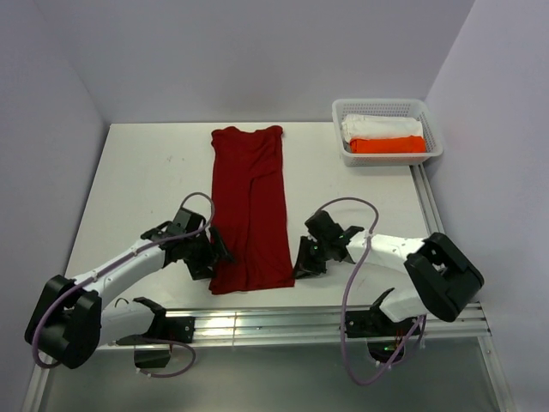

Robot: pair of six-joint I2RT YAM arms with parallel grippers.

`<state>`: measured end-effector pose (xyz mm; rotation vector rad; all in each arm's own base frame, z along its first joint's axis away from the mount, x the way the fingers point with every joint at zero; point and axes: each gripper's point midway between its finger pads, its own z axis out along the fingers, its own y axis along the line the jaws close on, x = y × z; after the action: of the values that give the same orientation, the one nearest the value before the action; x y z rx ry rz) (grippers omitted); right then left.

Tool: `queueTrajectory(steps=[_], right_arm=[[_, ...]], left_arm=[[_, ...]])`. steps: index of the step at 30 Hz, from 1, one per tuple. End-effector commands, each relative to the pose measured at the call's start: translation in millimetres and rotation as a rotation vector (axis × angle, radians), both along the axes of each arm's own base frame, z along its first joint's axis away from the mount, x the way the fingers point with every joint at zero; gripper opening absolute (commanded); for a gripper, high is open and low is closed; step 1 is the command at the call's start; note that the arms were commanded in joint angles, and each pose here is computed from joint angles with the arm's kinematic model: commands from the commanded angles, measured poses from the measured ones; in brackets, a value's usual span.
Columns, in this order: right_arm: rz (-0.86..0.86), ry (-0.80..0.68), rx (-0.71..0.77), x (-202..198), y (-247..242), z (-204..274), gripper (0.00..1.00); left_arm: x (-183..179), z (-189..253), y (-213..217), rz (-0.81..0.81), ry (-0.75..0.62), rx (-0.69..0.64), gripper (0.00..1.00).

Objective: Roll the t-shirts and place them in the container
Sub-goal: Fold the tshirt

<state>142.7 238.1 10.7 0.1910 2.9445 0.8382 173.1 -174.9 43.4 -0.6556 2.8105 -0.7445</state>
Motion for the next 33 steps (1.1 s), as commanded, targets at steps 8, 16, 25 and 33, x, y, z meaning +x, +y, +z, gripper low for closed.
queueTrajectory(steps=[8, 16, 25, 33], right_arm=[[0.007, -0.144, -0.087, 19, -31, 62, 0.45], [0.088, -0.182, 0.029, 25, 38, 98, 0.44], [0.151, -0.135, 0.041, -4, 114, 85, 0.4], [0.237, -0.222, -0.055, -18, 162, 89, 0.42]], left_arm=[[-5, 47, 20, -0.001, 0.033, 0.22, 0.83], [45, 79, 35, 0.091, -0.047, 0.215, 0.83], [129, 75, 41, 0.194, -0.129, 0.048, 0.82], [160, 61, 34, 0.191, -0.122, -0.016, 0.82]])
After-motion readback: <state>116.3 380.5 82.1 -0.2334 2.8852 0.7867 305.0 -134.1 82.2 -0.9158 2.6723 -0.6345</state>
